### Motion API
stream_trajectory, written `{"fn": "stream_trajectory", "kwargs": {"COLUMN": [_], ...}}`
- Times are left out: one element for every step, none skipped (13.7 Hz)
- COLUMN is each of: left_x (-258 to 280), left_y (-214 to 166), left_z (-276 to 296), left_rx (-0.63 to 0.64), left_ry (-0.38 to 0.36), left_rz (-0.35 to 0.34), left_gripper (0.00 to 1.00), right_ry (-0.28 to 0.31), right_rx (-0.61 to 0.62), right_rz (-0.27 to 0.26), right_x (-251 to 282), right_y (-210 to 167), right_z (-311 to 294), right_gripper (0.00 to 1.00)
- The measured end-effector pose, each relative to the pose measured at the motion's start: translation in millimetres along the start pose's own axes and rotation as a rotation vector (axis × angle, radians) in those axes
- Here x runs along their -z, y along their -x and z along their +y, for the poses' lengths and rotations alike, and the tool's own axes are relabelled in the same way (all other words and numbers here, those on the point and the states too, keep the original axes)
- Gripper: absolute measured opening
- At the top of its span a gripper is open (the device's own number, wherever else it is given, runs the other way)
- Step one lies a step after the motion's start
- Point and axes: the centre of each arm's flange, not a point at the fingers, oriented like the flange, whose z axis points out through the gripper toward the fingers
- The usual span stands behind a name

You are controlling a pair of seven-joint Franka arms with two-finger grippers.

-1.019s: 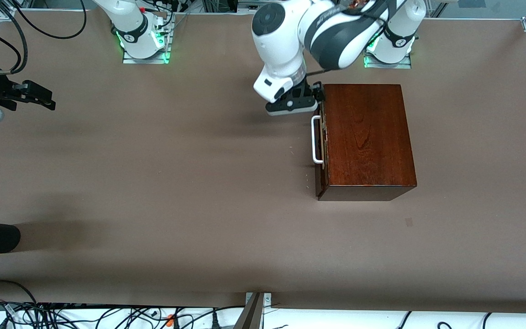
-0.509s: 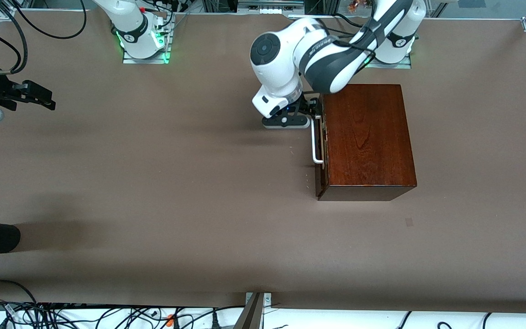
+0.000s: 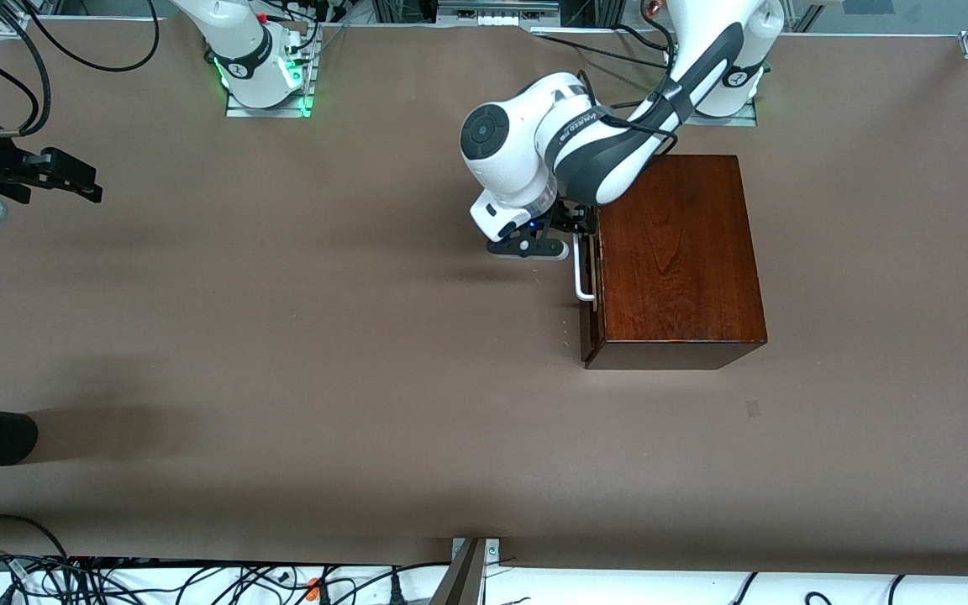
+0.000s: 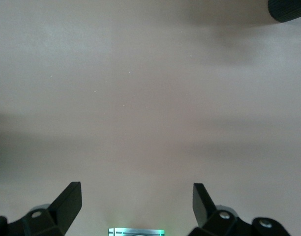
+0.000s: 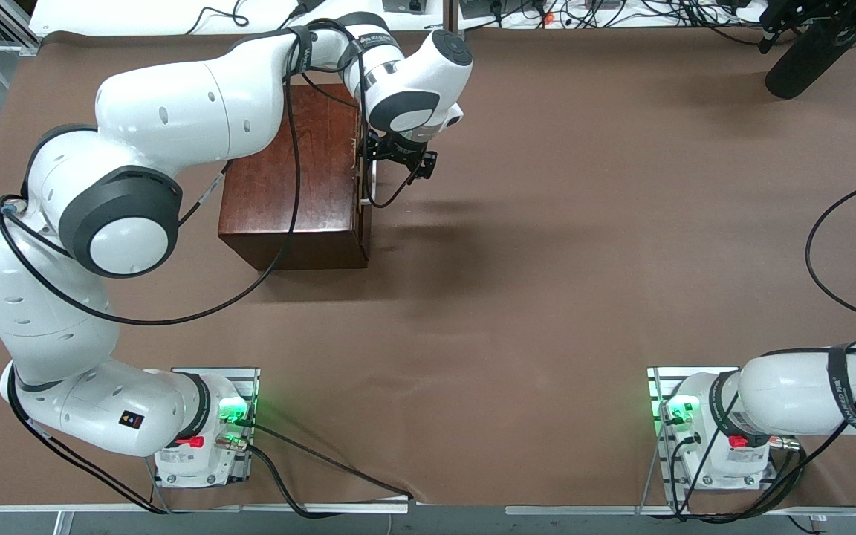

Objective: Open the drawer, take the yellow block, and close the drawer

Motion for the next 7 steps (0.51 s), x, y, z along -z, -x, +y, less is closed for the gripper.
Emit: {"fn": "stream_trajectory", "kwargs": {"left_x": [-2,-5,-9,-13,-18,-22,-25], "left_y": [-1,-2,-4,-6,-8,-10,-13], "left_z": [0,1,2,2,3,3,3], "left_rx": [-0.001,-0.002,-0.002,-0.002,0.0,0.003,0.007], "left_ry": [0.0,0.001,0.004,0.005,0.006,0.008,0.012], "left_rz": [-0.003,-0.005,-0.006,-0.01,-0.014,-0.016,-0.016], "left_gripper": [1.0,1.0,1.0,1.0,1.0,1.0,1.0], "right_ry": [0.0,0.0,0.0,0.0,0.0,0.0,0.0], "right_rx": [0.0,0.0,0.0,0.0,0.0,0.0,0.0], "right_rz": [0.0,0.0,0.0,0.0,0.0,0.0,0.0], "right_x": [0,0,0,0,0,0,0], "right_y": [0,0,0,0,0,0,0], "right_z": [0,0,0,0,0,0,0], "right_gripper": [1.0,1.0,1.0,1.0,1.0,1.0,1.0]}}
